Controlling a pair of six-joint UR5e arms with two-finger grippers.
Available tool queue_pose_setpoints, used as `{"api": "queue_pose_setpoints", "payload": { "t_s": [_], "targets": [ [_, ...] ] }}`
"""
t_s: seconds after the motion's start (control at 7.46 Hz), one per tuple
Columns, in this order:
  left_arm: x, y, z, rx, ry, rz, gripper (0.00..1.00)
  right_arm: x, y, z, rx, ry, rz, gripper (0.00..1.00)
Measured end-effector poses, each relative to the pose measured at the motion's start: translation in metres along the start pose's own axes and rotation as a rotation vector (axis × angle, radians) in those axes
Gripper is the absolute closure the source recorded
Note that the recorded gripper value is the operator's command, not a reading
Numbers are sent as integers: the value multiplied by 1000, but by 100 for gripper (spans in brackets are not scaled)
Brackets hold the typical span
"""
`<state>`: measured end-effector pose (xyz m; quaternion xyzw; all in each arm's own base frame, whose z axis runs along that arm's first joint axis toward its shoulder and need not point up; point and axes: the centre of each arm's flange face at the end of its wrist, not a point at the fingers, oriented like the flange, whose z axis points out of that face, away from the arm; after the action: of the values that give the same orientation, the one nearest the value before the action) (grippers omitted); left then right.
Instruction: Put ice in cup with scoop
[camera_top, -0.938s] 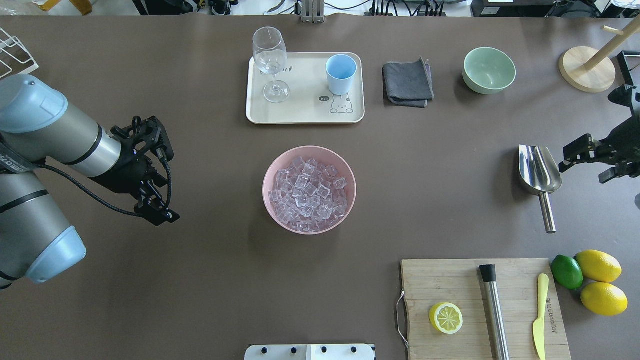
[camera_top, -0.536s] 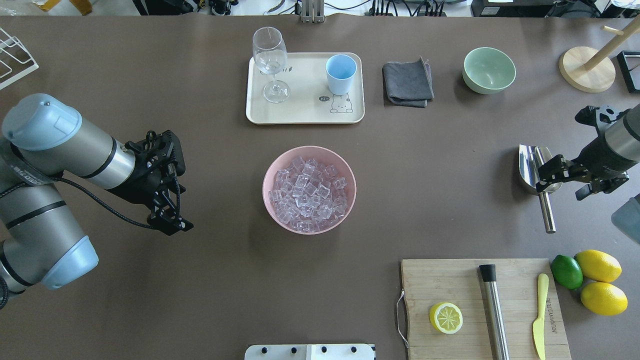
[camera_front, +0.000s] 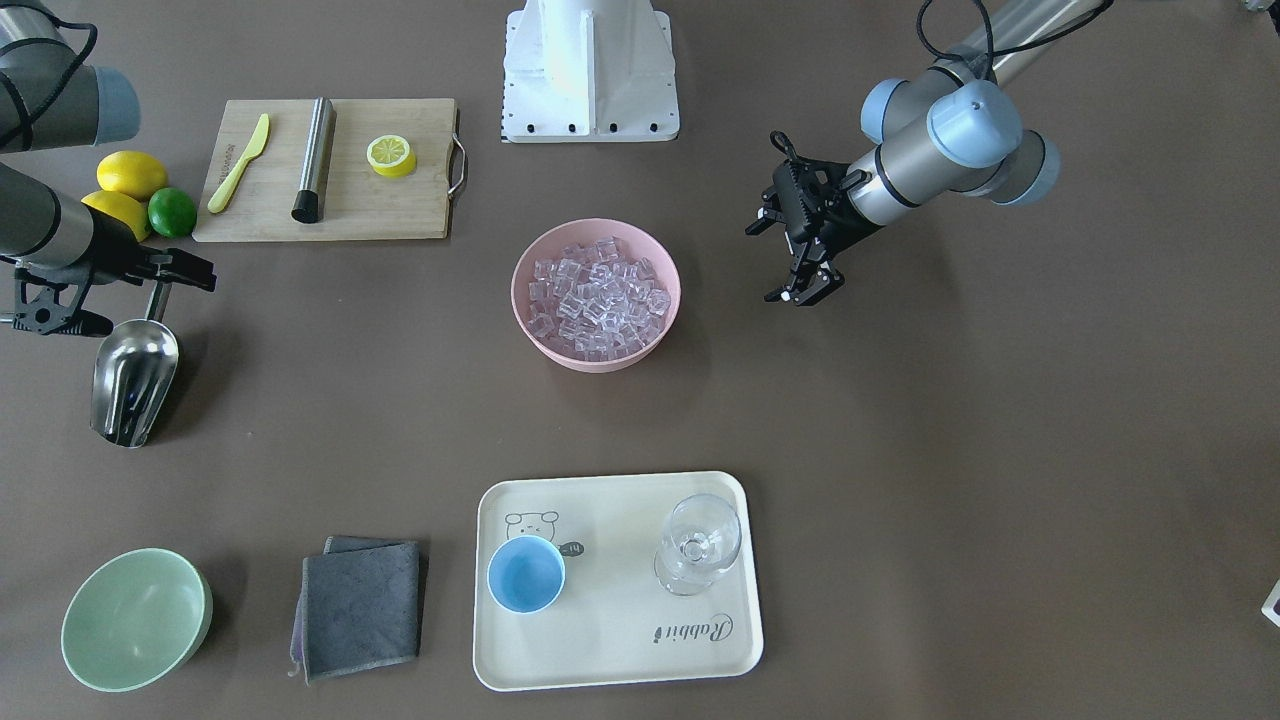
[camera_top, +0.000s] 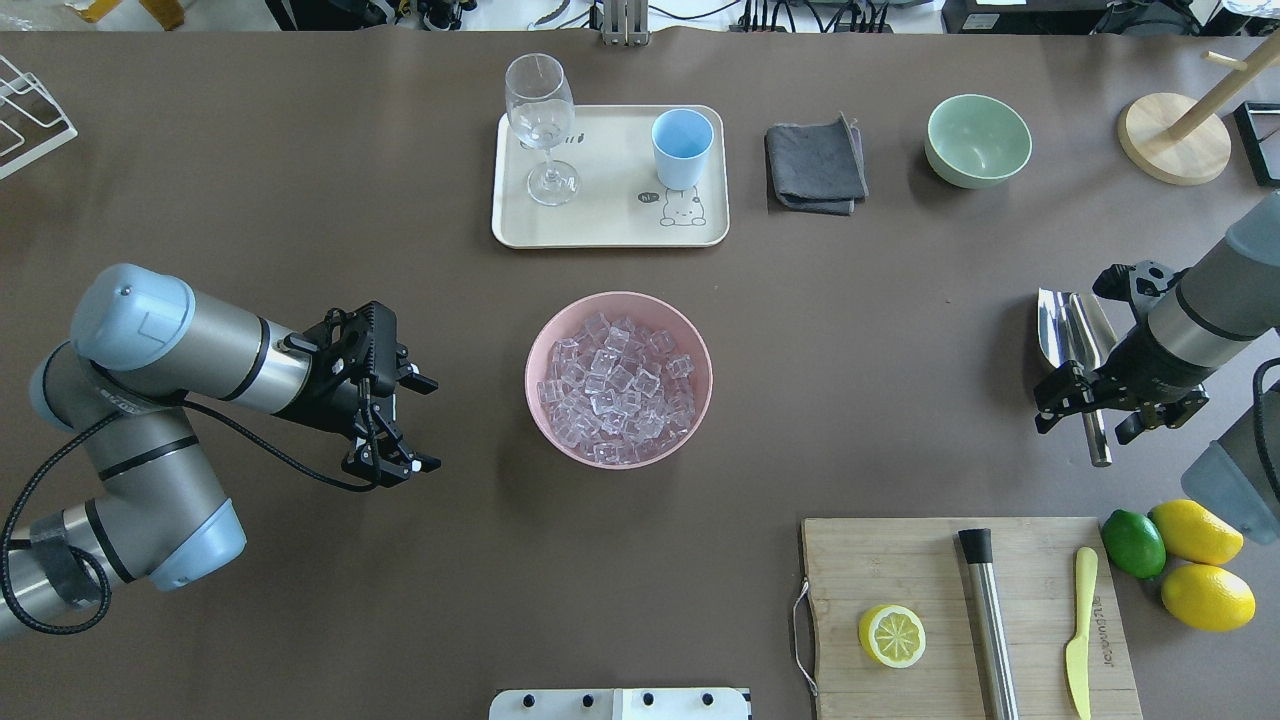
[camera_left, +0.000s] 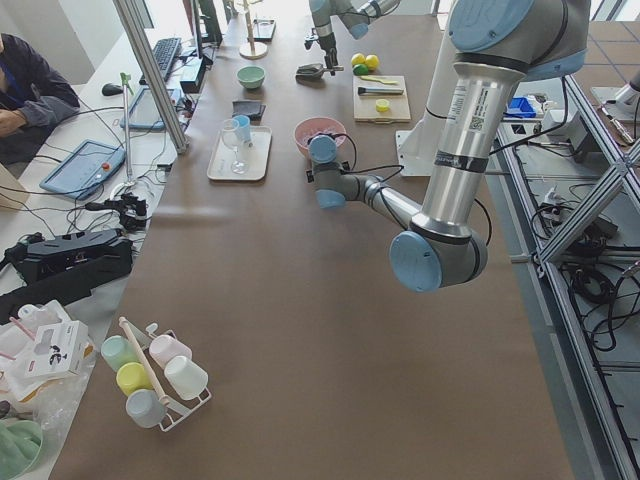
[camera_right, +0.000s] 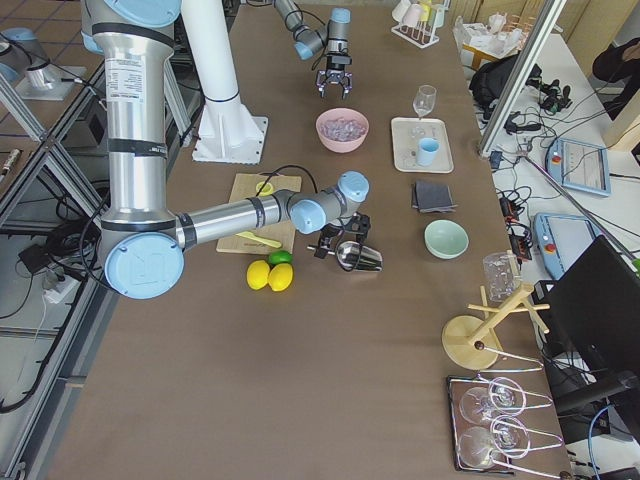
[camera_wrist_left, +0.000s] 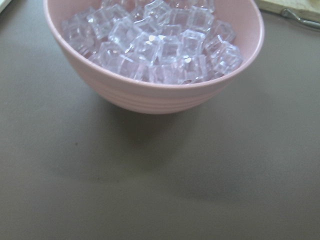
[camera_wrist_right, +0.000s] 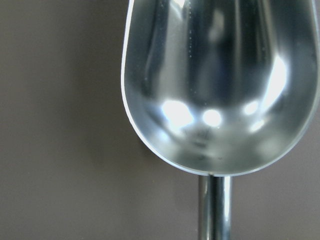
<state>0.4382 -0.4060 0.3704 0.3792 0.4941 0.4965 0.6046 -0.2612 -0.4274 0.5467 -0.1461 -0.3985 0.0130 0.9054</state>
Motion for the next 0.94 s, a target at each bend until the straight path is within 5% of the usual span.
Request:
{"api": "queue_pose_setpoints", "payload": {
  "t_s": [0.27,0.4,0.67,0.94],
  "targets": [
    [13,9,16,107,-9,152,2,1,4,10,-10,17,-4,1],
    [14,10,17,126,-19,215,2,7,6,13,-12,27,-1,16],
    [10,6,13,150,-42,265,2,16,8,17,-6,47,2,68],
    [4,-6,24,156,-39,270,2,18,7,17,-4,53,3,100]
  ]
}}
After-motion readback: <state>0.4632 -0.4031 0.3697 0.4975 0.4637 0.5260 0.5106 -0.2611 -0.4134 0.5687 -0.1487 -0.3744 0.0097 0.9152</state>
